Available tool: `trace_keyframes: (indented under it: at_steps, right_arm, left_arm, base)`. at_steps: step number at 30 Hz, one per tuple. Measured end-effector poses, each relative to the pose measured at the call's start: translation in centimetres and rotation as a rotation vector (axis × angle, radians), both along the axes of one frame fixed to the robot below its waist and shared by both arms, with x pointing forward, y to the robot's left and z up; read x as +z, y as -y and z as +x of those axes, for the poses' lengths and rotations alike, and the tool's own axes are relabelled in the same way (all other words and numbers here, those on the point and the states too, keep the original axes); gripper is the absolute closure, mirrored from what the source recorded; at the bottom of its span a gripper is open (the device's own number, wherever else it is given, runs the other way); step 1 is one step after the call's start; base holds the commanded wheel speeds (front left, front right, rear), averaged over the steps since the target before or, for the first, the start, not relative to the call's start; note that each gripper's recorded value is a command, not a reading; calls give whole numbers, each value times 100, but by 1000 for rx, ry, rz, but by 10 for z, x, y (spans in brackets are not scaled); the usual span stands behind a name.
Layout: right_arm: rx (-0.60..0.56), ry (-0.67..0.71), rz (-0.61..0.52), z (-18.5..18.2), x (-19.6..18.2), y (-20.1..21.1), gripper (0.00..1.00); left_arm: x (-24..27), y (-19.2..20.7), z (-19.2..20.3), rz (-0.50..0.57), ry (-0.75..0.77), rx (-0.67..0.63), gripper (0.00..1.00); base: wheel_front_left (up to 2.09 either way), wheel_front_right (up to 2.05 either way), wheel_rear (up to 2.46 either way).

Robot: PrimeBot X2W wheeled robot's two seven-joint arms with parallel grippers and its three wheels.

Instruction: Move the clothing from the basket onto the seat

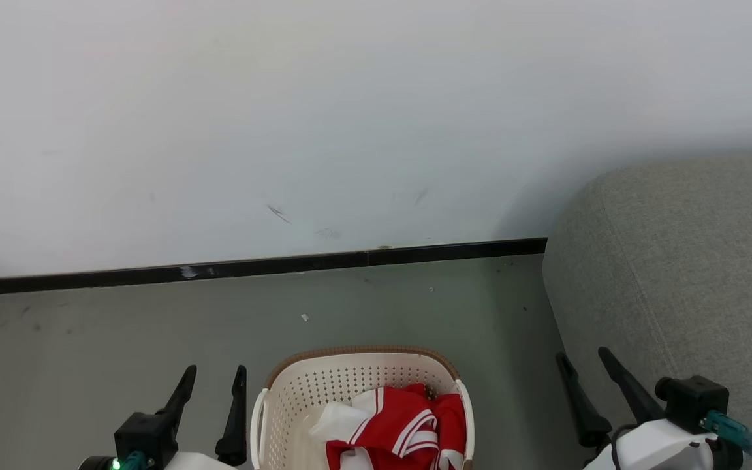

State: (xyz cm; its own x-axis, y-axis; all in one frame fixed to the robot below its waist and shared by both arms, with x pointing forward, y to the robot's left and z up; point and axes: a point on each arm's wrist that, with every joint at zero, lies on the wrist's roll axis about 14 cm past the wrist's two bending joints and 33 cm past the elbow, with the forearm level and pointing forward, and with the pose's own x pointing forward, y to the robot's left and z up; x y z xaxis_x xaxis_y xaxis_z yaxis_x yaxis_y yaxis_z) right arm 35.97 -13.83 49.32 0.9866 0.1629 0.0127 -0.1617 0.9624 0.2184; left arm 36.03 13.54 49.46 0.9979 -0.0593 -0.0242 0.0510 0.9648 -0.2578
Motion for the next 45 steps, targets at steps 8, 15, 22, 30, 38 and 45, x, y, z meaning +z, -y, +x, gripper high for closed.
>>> trace_keyframes:
  at_steps: [8, 15, 22, 30, 38, 45]
  right_arm:
    - [8, 55, -101, 1, 9, 0, 0]
    - [18, 89, -165, 1, 15, -2, 0]
    - [33, 127, -214, -1, 21, -6, 0]
    - [37, 115, -207, -6, 17, -7, 0]
    - [17, 116, -166, -6, 20, -2, 0]
    - [0, 113, -153, -5, 20, 3, 0]
  left_arm:
    - [4, 0, 1, 6, 27, 22, 0]
    - [9, -1, 1, 80, 62, 24, 0]
    - [12, 0, 0, 140, 89, 15, 0]
    - [10, 0, -1, 144, 85, 16, 0]
    - [10, -5, 0, 148, 83, 29, 0]
    - [9, -11, 2, 139, 78, 49, 0]
  base:
    - [0, 0, 0]
    - [0, 0, 0]
    - [0, 0, 0]
    - [0, 0, 0]
    - [0, 0, 0]
    - [0, 0, 0]
